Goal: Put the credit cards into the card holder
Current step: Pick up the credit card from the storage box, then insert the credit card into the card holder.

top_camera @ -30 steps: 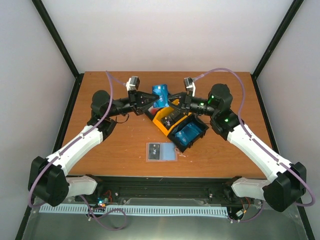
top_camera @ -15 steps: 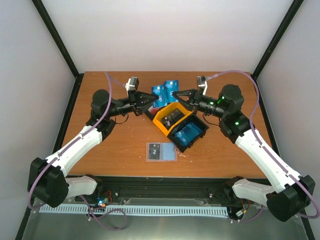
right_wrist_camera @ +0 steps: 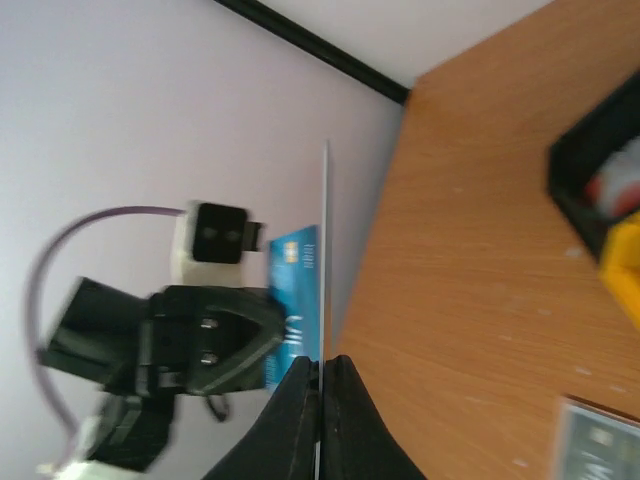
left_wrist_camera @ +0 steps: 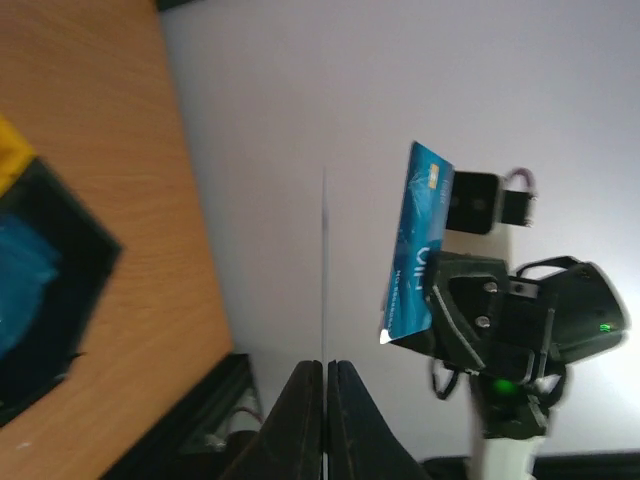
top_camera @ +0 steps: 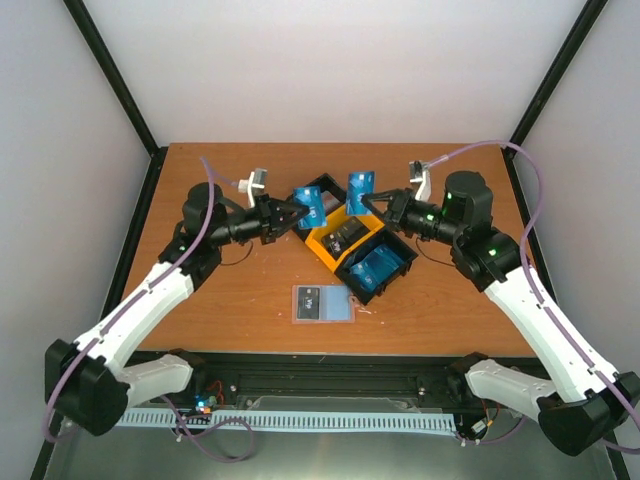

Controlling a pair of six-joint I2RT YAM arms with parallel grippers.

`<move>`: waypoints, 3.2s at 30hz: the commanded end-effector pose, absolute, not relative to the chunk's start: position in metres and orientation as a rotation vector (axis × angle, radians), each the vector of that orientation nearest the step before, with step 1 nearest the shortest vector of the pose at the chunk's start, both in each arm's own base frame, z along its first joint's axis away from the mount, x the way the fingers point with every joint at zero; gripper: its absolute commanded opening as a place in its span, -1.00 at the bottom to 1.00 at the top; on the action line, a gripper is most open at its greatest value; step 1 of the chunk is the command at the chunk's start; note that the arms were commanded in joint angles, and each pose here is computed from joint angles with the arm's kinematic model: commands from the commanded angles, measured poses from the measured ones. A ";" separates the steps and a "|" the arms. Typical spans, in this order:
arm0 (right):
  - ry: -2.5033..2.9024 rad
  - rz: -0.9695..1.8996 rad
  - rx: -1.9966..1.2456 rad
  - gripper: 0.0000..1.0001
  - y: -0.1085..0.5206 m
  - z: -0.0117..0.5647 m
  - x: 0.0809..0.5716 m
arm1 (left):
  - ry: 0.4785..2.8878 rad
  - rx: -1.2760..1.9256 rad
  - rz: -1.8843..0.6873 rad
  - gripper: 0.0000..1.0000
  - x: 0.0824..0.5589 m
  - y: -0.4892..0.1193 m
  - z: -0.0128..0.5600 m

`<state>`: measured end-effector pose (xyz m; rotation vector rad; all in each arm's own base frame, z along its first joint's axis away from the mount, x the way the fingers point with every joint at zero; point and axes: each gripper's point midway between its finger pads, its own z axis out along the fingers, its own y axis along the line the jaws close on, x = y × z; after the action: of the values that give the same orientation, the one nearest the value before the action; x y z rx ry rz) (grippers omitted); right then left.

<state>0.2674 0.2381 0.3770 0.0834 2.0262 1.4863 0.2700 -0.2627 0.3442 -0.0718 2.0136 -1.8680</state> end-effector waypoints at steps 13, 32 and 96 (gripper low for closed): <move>2.703 0.775 -0.190 -0.94 0.251 0.158 0.176 | 2.478 -0.204 -1.464 -0.99 0.196 -0.247 0.154; 2.721 0.194 -0.606 -0.95 0.203 0.065 0.174 | 2.616 -0.101 -1.432 -0.99 0.196 -0.270 0.116; 2.694 0.179 -0.366 -0.94 0.225 0.039 0.201 | 2.481 -0.234 -1.382 -0.99 0.211 -0.272 0.061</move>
<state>0.2133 0.2219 0.0502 -0.3296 2.6536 0.1790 0.2074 -0.2691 0.0503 -0.2947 2.5459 -1.3821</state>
